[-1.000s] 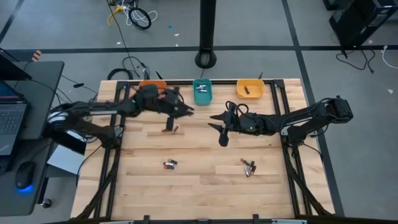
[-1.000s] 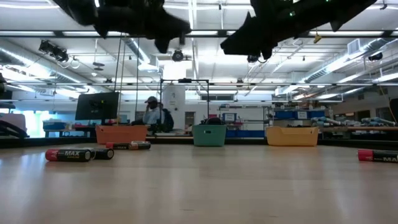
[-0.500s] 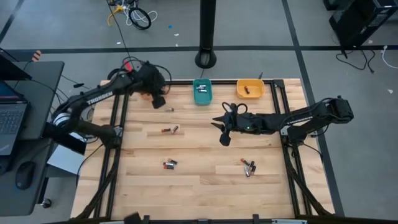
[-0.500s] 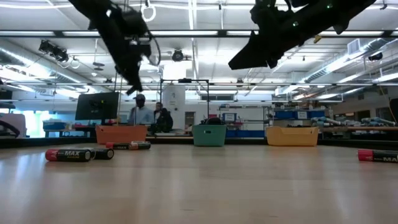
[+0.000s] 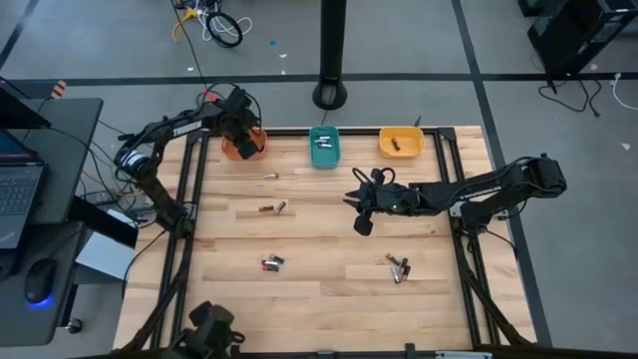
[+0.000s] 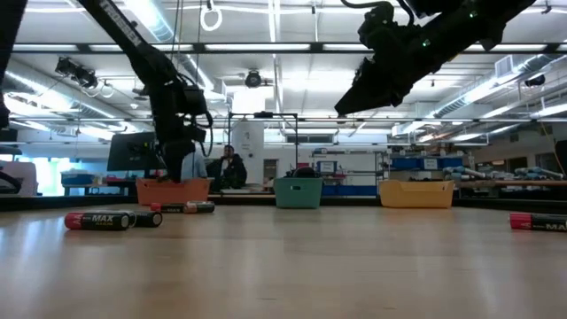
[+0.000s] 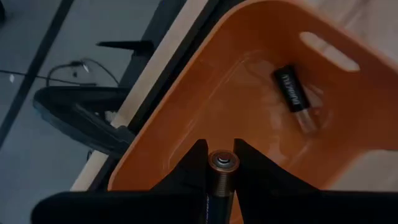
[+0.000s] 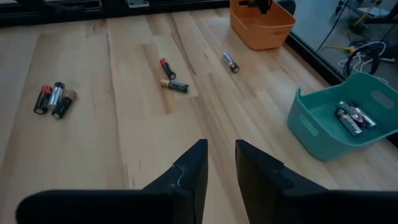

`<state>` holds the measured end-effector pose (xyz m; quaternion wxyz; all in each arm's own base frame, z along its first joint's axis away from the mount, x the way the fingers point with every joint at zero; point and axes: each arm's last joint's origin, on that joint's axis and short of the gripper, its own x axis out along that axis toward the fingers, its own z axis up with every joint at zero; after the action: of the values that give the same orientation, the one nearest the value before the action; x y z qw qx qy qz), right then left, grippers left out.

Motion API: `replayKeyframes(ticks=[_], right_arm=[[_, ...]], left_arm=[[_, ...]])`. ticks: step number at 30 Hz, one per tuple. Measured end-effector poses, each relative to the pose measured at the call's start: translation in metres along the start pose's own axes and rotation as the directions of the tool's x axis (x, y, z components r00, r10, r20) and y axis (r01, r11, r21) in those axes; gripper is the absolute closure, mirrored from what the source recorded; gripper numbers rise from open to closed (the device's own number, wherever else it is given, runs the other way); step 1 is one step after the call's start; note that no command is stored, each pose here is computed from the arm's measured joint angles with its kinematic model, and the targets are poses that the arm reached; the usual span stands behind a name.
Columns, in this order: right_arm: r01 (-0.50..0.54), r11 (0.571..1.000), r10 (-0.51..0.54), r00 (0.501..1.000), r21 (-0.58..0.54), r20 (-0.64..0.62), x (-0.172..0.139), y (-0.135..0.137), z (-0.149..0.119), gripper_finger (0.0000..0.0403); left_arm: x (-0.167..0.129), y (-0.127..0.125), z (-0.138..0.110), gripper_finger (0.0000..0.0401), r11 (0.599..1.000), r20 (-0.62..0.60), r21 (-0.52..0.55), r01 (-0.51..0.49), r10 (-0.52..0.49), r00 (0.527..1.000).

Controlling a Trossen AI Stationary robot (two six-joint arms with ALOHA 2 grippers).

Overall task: Sort batteries
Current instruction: Put the brown-black battery in the orange bin, then put the red-black battery in the yellow bin

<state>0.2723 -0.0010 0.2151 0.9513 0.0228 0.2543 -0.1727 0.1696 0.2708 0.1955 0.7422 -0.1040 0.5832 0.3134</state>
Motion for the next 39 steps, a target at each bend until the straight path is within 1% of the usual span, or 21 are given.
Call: replayKeyframes(ticks=[6,9,17,24,26,29,31,34,37,39], right_arm=[[0.001,1.000,-0.001,1.000,-0.002,-0.005,0.000,0.000,-0.001,0.0310],[0.001,1.000,-0.001,1.000,-0.001,-0.005,0.000,0.000,-0.001,0.0309],[0.000,1.000,0.000,1.000,-0.001,-0.005,0.000,0.000,-0.001,0.0310],[0.002,1.000,-0.002,1.000,0.002,-0.017,0.000,0.000,-0.002,0.0311],[0.003,1.000,-0.003,1.000,0.001,-0.019,0.000,0.000,-0.002,0.0311],[0.003,1.000,-0.003,1.000,0.000,-0.019,0.000,0.000,-0.002,0.0311],[0.004,1.000,-0.004,1.000,-0.003,-0.026,0.000,0.000,-0.003,0.0311],[-0.008,1.000,0.008,0.998,-0.006,-0.069,-0.005,-0.002,-0.004,0.0311],[-0.013,1.000,0.016,0.985,0.020,-0.172,-0.014,-0.003,0.000,0.0312],[-0.007,1.000,0.013,0.965,0.023,-0.262,-0.020,-0.001,-0.001,0.0314]], left_arm=[[0.018,-0.001,0.004,0.0346,0.999,-0.027,0.003,0.040,-0.040,0.999],[0.026,-0.003,0.003,0.0346,0.998,-0.051,-0.014,0.056,-0.057,0.997],[0.032,-0.003,0.003,0.0344,0.997,-0.058,-0.049,0.059,-0.062,0.996],[0.032,-0.004,0.004,0.0258,0.996,-0.060,-0.070,0.059,-0.063,0.996],[0.032,-0.005,0.004,0.0247,0.996,-0.059,-0.070,0.060,-0.064,0.996],[0.027,-0.005,0.005,0.0243,0.996,-0.043,-0.074,0.054,-0.058,0.997],[0.019,-0.004,0.006,0.0247,0.996,-0.019,-0.084,0.043,-0.045,0.999],[-0.001,-0.003,0.009,0.0272,0.996,0.055,-0.086,0.020,-0.015,0.998],[-0.032,-0.007,0.013,0.0313,0.997,0.180,-0.077,-0.008,0.022,0.983],[-0.053,-0.014,0.013,0.0344,0.998,0.287,-0.057,0.014,0.003,0.958]])
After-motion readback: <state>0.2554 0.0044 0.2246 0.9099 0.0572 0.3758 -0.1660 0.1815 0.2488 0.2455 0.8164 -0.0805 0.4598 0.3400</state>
